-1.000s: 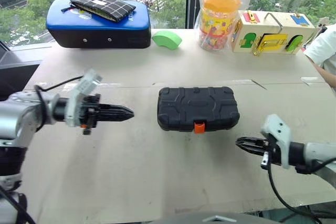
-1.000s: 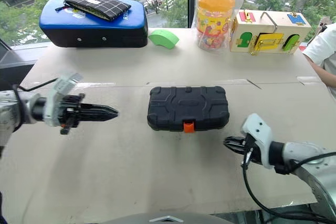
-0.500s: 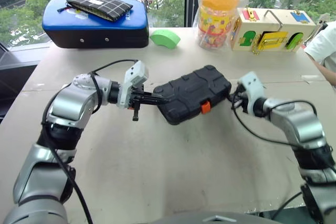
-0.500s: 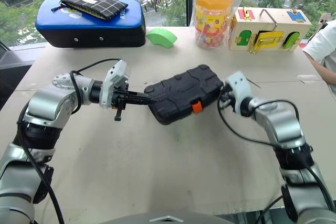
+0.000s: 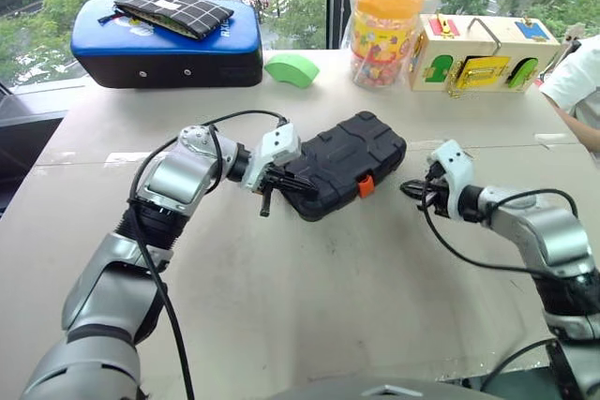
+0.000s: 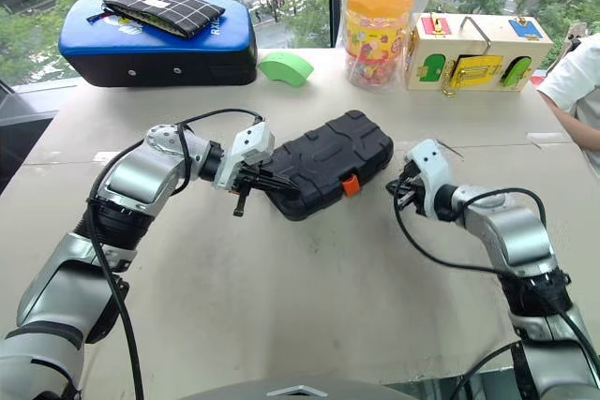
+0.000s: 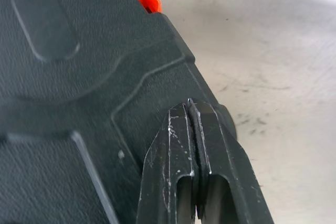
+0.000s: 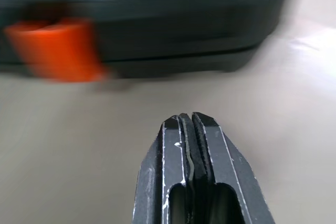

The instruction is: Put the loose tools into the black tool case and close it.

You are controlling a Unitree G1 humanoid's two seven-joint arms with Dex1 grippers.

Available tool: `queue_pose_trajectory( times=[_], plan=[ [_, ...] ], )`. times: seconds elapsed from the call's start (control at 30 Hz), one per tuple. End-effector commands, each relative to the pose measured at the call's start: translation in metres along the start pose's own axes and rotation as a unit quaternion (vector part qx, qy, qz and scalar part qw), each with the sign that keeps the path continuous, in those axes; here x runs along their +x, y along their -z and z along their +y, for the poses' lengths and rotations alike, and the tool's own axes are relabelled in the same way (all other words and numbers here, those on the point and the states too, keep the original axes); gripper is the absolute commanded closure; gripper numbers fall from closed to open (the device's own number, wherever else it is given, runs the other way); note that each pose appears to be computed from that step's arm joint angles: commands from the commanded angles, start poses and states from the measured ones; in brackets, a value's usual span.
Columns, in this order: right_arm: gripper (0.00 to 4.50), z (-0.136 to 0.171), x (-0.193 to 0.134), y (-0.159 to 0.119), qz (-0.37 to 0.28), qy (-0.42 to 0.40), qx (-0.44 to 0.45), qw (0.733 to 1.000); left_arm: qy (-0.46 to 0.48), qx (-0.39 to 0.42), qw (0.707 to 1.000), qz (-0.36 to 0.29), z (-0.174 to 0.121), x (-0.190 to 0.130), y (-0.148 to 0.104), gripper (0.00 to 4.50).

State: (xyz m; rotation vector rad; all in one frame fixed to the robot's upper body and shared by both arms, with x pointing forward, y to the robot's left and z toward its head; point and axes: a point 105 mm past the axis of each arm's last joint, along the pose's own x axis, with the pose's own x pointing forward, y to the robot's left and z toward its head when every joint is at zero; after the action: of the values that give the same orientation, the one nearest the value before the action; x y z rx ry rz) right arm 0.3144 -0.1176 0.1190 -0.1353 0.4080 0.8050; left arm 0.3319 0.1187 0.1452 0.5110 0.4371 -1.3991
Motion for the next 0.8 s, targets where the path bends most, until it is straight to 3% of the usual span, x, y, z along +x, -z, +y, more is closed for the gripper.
queue_pose_trajectory(
  times=[0.03,0.33,0.47,0.67,0.8],
  plan=[
    [4.50,0.022,0.007,-0.016,-0.035,-0.011,-0.004,0.999,0.003,-0.014,0.999,0.029,-0.001,0.009,0.017,4.49],
    [4.50,0.030,0.026,-0.045,-0.120,-0.003,0.058,0.991,-0.001,-0.016,0.999,0.030,-0.002,0.010,0.013,4.49],
    [4.50,0.030,0.036,-0.036,-0.097,0.001,0.058,0.994,-0.003,-0.018,0.999,0.031,-0.003,0.009,0.014,4.49],
    [4.50,0.028,0.045,0.006,-0.004,0.009,0.050,0.999,-0.010,-0.024,0.999,0.029,-0.004,0.008,0.017,4.49],
    [4.50,0.024,0.044,0.011,-0.002,0.014,0.055,0.998,-0.013,-0.028,0.999,0.029,-0.004,0.008,0.021,4.49]
  ],
)
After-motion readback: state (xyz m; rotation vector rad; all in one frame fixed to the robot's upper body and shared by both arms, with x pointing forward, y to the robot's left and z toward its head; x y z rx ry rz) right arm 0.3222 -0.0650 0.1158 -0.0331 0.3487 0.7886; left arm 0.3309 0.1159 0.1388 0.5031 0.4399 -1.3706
